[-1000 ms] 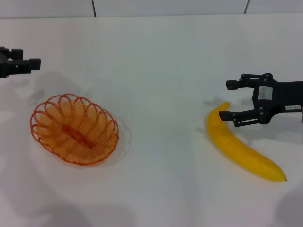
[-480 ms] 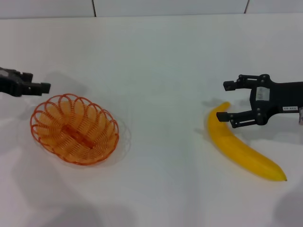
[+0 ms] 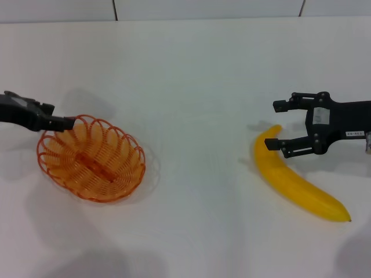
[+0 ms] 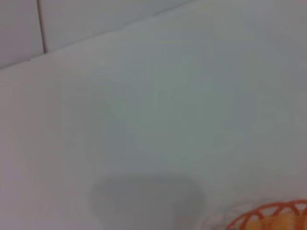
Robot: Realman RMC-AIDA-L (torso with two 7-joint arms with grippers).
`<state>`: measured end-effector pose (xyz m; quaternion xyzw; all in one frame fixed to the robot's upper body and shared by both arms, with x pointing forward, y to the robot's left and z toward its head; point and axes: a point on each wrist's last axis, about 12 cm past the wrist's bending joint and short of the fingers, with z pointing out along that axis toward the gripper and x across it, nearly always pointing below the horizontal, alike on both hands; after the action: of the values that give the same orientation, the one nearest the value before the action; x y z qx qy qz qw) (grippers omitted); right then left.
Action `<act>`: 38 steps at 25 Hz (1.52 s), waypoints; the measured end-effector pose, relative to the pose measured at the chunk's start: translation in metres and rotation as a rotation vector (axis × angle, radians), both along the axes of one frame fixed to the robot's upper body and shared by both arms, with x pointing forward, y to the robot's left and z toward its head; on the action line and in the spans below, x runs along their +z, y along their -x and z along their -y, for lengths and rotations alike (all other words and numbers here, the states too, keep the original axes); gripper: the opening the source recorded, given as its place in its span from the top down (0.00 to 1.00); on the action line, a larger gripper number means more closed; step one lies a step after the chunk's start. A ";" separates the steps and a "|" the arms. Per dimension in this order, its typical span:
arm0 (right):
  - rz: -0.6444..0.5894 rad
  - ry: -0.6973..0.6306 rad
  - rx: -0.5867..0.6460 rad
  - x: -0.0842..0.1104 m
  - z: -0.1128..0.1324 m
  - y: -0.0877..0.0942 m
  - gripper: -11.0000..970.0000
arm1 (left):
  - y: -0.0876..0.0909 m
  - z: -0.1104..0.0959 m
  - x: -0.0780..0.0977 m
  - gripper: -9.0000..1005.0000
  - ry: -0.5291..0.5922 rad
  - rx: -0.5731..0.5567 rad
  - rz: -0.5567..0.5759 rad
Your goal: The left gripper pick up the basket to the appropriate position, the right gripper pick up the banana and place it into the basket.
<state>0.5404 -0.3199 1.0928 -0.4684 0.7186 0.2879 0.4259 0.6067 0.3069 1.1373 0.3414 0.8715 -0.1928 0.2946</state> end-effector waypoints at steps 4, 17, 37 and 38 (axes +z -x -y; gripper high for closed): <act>0.000 0.000 0.000 0.000 0.000 0.000 0.07 | 0.002 0.001 -0.007 0.32 -0.017 0.001 -0.030; 0.003 0.011 -0.014 -0.002 0.000 -0.001 0.07 | -0.002 0.009 -0.021 0.33 -0.067 -0.011 -0.051; -0.001 0.006 -0.017 -0.002 0.000 -0.002 0.07 | -0.001 0.009 -0.027 0.33 -0.075 -0.007 -0.064; 0.000 0.006 -0.017 -0.001 0.000 -0.002 0.07 | -0.001 0.008 -0.027 0.33 -0.075 -0.007 -0.064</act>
<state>0.5421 -0.3195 1.0913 -0.4634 0.7235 0.2821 0.4268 0.6073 0.2984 1.1107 0.3489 0.8858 -0.1720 0.2530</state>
